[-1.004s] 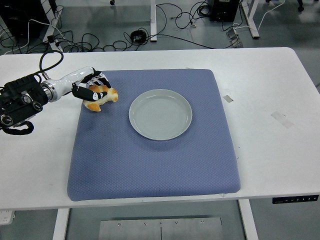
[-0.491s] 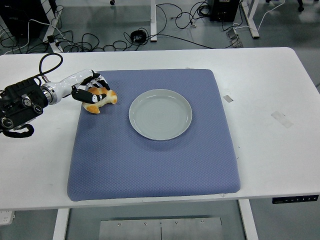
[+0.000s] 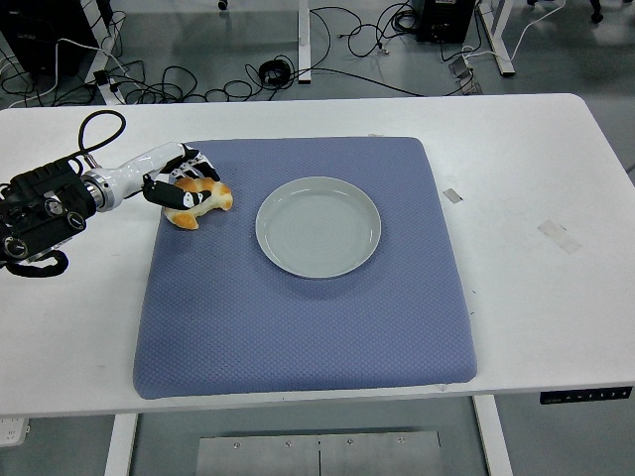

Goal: Place the bread on the table

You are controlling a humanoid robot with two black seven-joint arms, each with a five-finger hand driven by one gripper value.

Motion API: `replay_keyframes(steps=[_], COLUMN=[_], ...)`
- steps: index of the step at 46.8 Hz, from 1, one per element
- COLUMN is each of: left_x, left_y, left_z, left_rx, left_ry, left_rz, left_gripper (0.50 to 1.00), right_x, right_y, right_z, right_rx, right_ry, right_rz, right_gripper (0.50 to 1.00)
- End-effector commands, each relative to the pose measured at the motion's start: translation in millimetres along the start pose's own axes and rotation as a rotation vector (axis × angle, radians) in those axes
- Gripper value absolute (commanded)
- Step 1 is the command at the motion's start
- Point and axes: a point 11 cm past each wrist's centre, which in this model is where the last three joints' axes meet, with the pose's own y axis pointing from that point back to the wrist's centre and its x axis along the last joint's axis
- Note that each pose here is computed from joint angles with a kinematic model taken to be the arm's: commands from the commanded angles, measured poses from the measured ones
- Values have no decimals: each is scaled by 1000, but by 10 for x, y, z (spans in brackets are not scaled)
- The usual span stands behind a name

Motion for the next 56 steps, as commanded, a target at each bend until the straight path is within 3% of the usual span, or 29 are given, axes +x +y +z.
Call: replay_keyframes(steps=[1,7,12,22,56], left_x=[5,-1,5,31,282], left_y=[3,-1,-2,-9,-49], left_z=[-4,1,7,32,243], left_rx=[1,0,-1,-6,-43], left_ry=[0,0,-1,0,42], left_rz=[1,0,1,6,64], left_gripper=[587,625,699,757,828], right_x=[1,1,1,1,1], right_y=[0,0,0,0,0], right_z=[0,0,0,0,0], right_rx=[0,0,0,0,0], right_ry=[0,0,0,0,0], right_rz=[0,0,0,0,0], right_gripper=[1000,1000,1000,1000,1000])
